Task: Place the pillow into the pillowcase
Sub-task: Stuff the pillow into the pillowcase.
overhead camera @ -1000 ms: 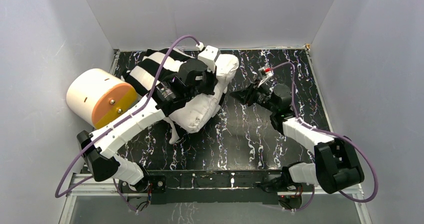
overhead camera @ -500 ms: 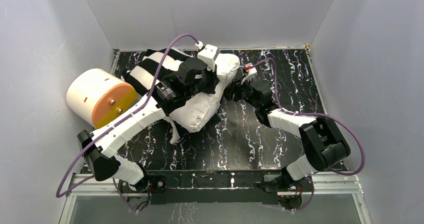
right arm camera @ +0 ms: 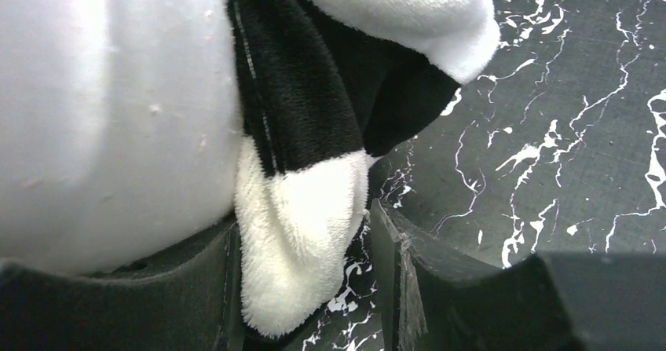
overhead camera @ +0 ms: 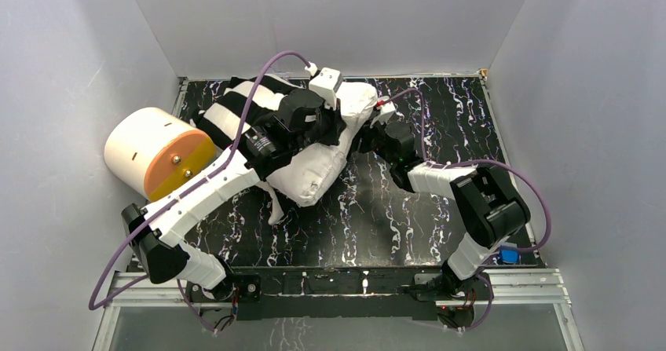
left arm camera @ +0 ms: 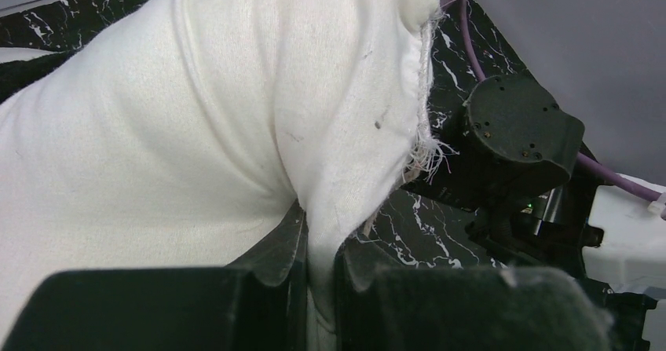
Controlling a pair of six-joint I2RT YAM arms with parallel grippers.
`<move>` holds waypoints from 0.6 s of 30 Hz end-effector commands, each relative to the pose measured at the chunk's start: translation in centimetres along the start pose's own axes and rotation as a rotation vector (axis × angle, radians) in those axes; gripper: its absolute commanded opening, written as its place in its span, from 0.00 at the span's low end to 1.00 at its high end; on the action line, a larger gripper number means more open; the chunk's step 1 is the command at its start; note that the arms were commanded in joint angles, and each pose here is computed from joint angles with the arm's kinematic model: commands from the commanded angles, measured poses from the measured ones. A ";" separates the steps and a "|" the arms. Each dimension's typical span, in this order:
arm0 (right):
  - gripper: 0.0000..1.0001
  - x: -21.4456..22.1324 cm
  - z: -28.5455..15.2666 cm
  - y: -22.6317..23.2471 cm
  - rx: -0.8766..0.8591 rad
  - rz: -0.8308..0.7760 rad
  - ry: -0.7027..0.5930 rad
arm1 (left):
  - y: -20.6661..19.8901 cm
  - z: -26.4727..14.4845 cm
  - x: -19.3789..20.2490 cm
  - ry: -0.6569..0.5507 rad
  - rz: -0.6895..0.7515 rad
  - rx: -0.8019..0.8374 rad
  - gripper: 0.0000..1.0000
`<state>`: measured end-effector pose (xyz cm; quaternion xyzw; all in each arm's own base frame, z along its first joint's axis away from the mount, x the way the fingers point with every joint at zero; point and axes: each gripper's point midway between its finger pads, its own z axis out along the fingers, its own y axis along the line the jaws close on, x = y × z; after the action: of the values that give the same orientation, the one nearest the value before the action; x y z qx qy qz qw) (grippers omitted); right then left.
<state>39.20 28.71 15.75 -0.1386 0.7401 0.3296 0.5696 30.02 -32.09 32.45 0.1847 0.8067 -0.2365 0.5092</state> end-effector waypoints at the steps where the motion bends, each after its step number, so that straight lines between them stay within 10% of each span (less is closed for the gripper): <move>1: 0.59 -4.5 1.7 0.6 0.001 -0.008 -0.151 | -3.1 -2.0 -5.1 -0.170 -0.081 0.143 0.00; 6: 0.00 -5.7 0.9 1.4 -0.021 -0.008 -0.151 | -0.4 -1.7 -4.0 -0.160 -0.040 0.010 0.00; 18: 0.00 -7.2 -7.2 8.0 -0.509 0.096 0.053 | 12.4 6.4 9.6 0.154 0.036 -0.395 0.00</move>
<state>35.95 27.29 20.84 -0.1737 0.7265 0.4190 0.5162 34.02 -29.75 26.40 0.1501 0.8288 -0.1576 0.5155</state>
